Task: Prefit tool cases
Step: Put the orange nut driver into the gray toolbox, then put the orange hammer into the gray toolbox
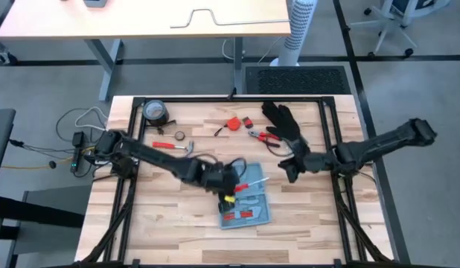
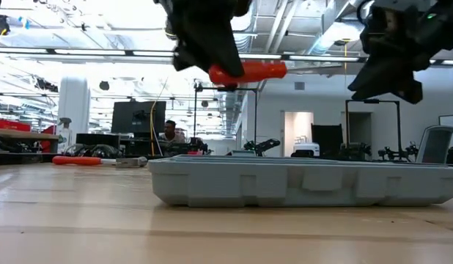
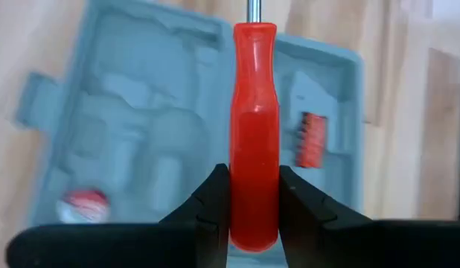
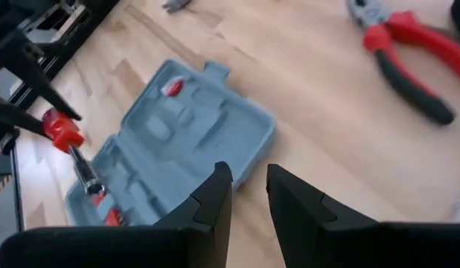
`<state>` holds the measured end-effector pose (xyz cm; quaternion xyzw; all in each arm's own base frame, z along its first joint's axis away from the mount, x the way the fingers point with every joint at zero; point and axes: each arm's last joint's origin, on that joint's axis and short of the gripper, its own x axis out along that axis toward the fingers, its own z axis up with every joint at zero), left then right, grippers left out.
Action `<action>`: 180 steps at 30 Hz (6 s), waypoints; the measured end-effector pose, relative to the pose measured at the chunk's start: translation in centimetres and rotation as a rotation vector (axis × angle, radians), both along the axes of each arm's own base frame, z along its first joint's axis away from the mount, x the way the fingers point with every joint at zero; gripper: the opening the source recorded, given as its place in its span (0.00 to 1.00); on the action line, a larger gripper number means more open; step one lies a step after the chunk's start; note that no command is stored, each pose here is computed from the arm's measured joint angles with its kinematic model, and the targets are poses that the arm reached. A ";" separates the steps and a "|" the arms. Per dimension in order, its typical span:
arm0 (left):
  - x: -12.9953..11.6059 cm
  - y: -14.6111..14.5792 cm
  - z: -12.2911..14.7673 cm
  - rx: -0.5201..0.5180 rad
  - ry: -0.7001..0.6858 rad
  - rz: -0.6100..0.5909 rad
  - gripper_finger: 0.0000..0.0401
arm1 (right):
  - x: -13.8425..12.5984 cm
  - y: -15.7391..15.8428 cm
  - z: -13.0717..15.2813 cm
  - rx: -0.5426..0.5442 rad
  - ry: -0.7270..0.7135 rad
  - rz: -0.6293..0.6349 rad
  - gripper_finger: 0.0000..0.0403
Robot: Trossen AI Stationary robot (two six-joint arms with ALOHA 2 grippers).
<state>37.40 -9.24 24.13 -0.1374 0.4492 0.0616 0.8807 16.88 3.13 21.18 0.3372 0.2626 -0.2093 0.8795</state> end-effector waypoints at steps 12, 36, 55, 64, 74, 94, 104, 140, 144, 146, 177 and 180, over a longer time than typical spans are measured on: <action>0.4 -9.1 -6.4 -0.226 0.077 -0.047 0.17 | 1.8 3.8 -2.2 0.021 0.008 0.067 0.24; -0.3 -8.8 -7.0 -0.208 0.174 -0.081 0.21 | 2.7 4.7 -3.0 0.034 0.002 0.084 0.24; 0.5 -8.3 -6.7 -0.192 0.097 -0.057 0.28 | 3.2 6.1 -1.8 0.088 -0.133 0.201 0.24; 0.5 -8.2 -6.2 -0.115 0.040 0.010 0.29 | 3.4 8.4 -4.0 0.148 -0.069 0.197 0.24; 0.7 -7.7 -3.5 -0.080 -0.142 0.052 0.28 | 3.8 9.6 -5.7 0.165 -0.054 0.162 0.23; 1.5 -4.5 -5.9 -0.290 -0.147 -0.064 0.24 | 6.4 12.0 -6.4 0.221 -0.040 0.339 0.02; 0.5 -6.5 -8.1 -0.235 -0.037 -0.077 0.24 | 11.4 13.5 -8.0 0.194 0.078 0.438 0.01; 1.1 -3.5 0.2 -0.009 -0.510 0.108 0.24 | 10.9 6.5 4.3 0.094 -0.278 0.487 0.03; 0.5 -1.5 2.4 0.093 -0.612 0.389 0.24 | 9.1 4.1 8.7 0.018 -0.485 0.460 0.03; 0.6 -0.6 3.4 0.125 -0.659 0.433 0.24 | 8.0 3.1 10.5 -0.037 -0.572 0.450 0.03; 1.7 2.9 4.5 0.031 -0.702 0.275 0.24 | 4.1 0.7 14.3 -0.156 -0.732 0.414 0.04; 1.5 2.8 4.7 0.029 -0.697 0.249 0.24 | 5.1 0.8 13.5 -0.154 -0.692 0.419 0.04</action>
